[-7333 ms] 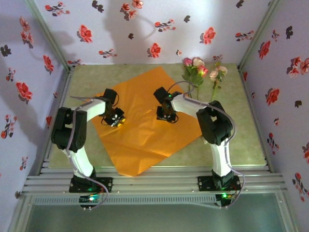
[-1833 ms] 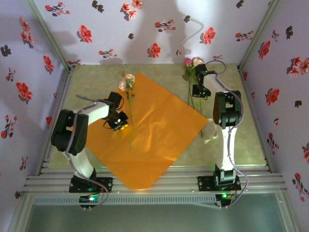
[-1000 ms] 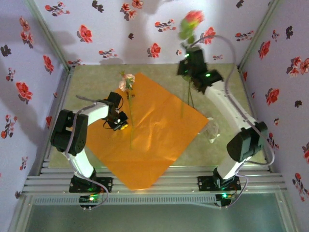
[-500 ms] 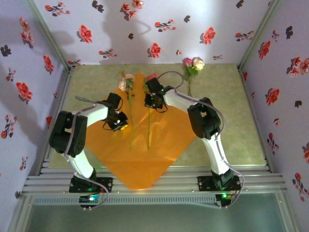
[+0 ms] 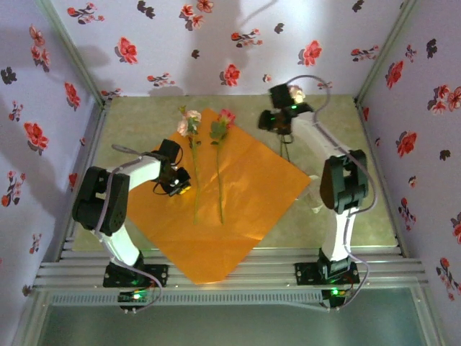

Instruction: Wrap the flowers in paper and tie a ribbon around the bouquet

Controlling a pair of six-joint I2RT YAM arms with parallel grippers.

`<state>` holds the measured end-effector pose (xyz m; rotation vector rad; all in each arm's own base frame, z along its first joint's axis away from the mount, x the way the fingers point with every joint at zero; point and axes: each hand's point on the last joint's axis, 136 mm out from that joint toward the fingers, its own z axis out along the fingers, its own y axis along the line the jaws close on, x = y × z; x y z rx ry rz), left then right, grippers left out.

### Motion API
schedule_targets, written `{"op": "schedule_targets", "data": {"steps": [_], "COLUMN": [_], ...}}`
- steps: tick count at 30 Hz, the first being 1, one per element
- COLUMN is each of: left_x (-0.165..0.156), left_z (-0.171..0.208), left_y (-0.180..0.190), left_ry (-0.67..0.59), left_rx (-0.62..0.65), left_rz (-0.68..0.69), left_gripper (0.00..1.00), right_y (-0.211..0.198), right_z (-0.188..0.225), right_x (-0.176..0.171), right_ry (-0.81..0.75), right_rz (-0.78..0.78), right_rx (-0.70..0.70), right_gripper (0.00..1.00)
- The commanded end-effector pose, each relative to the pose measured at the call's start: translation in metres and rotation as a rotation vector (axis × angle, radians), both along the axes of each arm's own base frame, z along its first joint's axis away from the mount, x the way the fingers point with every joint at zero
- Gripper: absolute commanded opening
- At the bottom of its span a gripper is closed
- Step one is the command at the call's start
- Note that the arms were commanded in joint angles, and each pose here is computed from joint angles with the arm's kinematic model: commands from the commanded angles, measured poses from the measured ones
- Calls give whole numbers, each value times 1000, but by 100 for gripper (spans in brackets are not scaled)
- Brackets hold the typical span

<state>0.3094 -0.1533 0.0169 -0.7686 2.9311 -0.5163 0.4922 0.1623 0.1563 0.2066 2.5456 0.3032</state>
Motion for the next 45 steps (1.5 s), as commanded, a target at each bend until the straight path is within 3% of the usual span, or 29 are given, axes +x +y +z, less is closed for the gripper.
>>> {"op": "schedule_targets", "data": {"steps": [1,4,6,12,22,28,38,45], "left_x": [-19,-19,-18,-18,-18,-20,-20,-19], "left_z": [-5,-5,-5,-4,-5,-7,-9,-8], "left_y": [7,7,7,7,8,8,8,7], "left_ry": [67,70,71,74,78,88,98,104], "left_rx": [23,22,23,25,28,31,33,32], "left_rz": [12,13,13,16,15,14,19,17], "left_gripper": [9,9,9,9,9,8,8,8], "right_y": [-53,-73,-77,-80,-75,-61,-71,-68], "right_z": [-47,-57,-68,-95,-101,-95,-111,-122], "right_x": [-9,0,2,4,36,77,115,132], "right_ry": [141,165,192,255,197,69,52,57], "right_rz": [-14,-20,-4,29,-55,-91,-196,-189], "right_rx": [-150,-215,-249,-287,-252,-113,19,70], "right_gripper": [47,35,34,39,42,48,34,27]}}
